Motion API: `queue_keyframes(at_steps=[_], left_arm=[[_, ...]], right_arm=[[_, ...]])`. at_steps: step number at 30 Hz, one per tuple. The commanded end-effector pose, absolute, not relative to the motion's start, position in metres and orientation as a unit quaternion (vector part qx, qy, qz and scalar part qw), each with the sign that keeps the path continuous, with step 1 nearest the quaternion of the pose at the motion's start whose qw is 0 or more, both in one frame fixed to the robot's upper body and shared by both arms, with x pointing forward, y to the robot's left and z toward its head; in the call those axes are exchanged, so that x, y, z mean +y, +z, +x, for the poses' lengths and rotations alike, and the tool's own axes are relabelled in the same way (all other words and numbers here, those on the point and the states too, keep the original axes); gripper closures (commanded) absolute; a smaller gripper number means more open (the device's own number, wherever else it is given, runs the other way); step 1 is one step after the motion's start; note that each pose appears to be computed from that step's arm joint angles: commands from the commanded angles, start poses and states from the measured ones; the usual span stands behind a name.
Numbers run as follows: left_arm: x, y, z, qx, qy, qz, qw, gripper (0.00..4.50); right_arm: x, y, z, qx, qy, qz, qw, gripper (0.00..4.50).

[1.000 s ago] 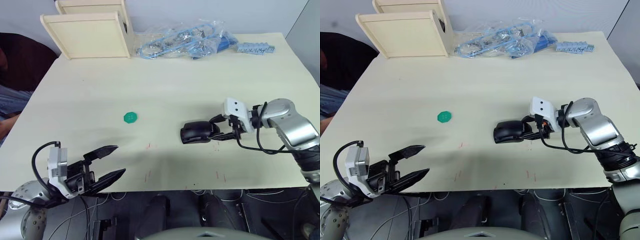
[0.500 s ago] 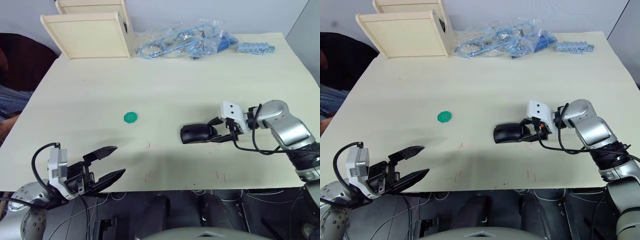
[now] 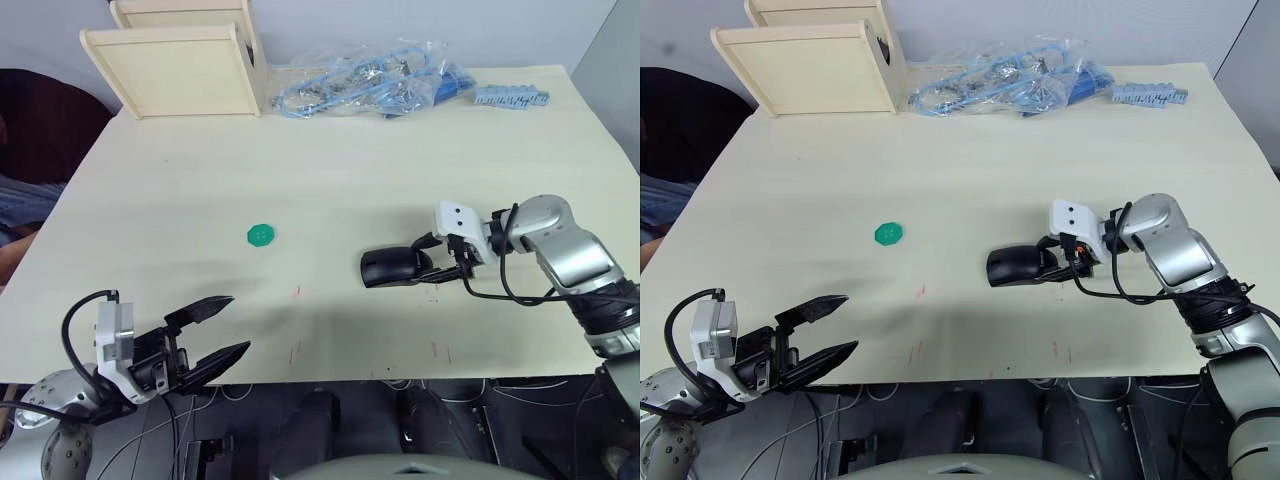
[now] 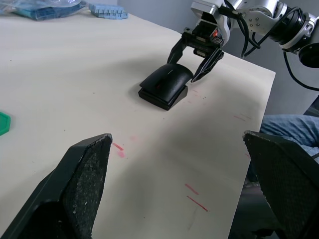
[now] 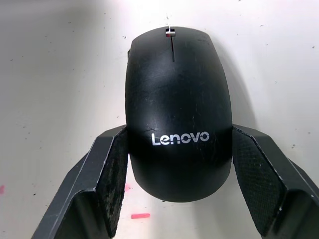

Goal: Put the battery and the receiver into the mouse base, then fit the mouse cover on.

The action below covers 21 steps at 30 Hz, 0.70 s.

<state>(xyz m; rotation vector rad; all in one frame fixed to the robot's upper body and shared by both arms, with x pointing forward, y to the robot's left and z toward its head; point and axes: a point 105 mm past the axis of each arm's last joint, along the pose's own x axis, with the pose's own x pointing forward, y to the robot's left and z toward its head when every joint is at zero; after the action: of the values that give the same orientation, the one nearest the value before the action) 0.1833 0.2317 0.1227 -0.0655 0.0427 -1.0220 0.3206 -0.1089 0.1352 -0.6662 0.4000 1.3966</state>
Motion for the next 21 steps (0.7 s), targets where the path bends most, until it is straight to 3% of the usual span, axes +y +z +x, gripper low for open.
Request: queue_keyframes(at_steps=[1,21], left_arm=[[0.2282,0.1293,0.1804,0.007,-0.496,-0.015,0.868,0.00],[0.2275,0.1262,0.1784,0.010,-0.497,-0.013,0.868,0.00]], right_arm=[[-0.1051,0.1458,0.3223,0.162,0.631,-0.310,0.693,1.47],[-0.1113,0.1425,0.3260,0.180,0.631,-0.317,0.685,1.47]])
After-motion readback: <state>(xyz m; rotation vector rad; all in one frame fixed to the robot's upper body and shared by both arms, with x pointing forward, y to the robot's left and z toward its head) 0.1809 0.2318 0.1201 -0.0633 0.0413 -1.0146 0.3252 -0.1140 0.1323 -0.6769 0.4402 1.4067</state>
